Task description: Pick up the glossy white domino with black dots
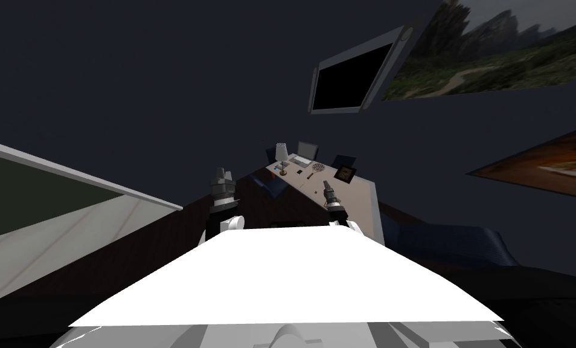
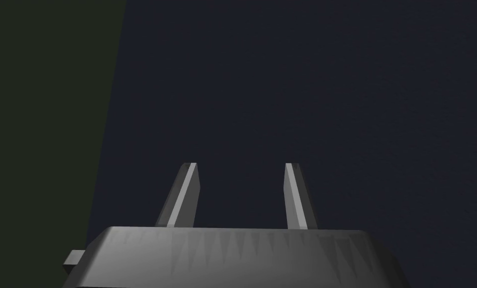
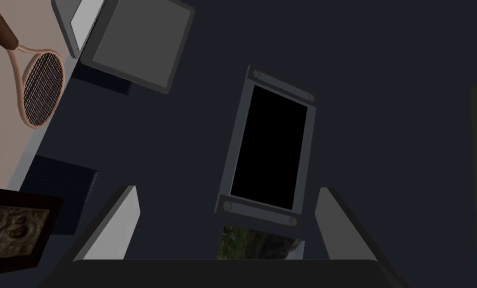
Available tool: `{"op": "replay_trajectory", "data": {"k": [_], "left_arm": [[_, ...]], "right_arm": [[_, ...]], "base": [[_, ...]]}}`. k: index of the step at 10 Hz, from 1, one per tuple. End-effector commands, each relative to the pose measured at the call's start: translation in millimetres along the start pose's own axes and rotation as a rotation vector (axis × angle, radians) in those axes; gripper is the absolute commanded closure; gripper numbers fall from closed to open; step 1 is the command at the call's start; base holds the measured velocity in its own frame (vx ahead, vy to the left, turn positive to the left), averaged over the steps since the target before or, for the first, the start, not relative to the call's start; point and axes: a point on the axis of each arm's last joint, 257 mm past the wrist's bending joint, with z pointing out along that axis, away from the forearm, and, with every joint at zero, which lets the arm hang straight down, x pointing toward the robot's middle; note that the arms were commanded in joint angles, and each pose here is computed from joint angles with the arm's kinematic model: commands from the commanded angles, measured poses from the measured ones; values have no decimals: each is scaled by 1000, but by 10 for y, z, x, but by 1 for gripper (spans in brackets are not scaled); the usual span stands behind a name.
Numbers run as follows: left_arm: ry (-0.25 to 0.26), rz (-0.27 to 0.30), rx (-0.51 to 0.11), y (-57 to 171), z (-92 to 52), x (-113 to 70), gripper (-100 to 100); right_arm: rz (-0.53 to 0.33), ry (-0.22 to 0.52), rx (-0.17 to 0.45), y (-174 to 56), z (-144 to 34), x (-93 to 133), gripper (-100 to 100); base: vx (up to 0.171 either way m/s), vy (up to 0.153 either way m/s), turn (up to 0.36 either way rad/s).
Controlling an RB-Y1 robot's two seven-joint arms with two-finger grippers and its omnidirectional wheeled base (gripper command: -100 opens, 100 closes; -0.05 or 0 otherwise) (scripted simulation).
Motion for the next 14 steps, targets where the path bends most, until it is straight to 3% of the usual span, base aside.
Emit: {"op": "replay_trajectory", "data": {"k": [1,2,3,6,7,8,9,10,11,12,14], "left_arm": [[0,0,0,0,0,0,0],[0,0,0,0,0,0,0],[0,0,0,0,0,0,0],[0,0,0,0,0,0,0],[0,0,0,0,0,0,0],[0,0,0,0,0,0,0],[0,0,0,0,0,0,0],[0,0,0,0,0,0,0],[0,0,0,0,0,0,0],[0,0,0,0,0,0,0],[0,0,0,0,0,0,0]], "right_arm": [[-17,4,54,-152,-9,-24,-100],[-42,17,119,-414,-64,8,-100],[-43,14,136,-456,-70,1,-100],[-96,33,287,-1015,-232,42,-100],[-96,32,303,-1062,-249,38,-100],[-124,37,373,-1298,-337,40,-100],[-124,40,386,-1356,-366,51,-100],[-151,49,462,-1623,-491,64,-100],[-154,49,468,-1638,-499,60,-100],[-181,53,535,-1854,-609,55,-100],[-185,57,548,-1906,-645,65,-100]], "base": [[18,39,11],[24,38,35],[23,34,17],[26,35,36],[24,31,24],[34,38,66],[33,27,23],[41,32,48],[33,29,27],[33,33,67],[19,14,21]]}}
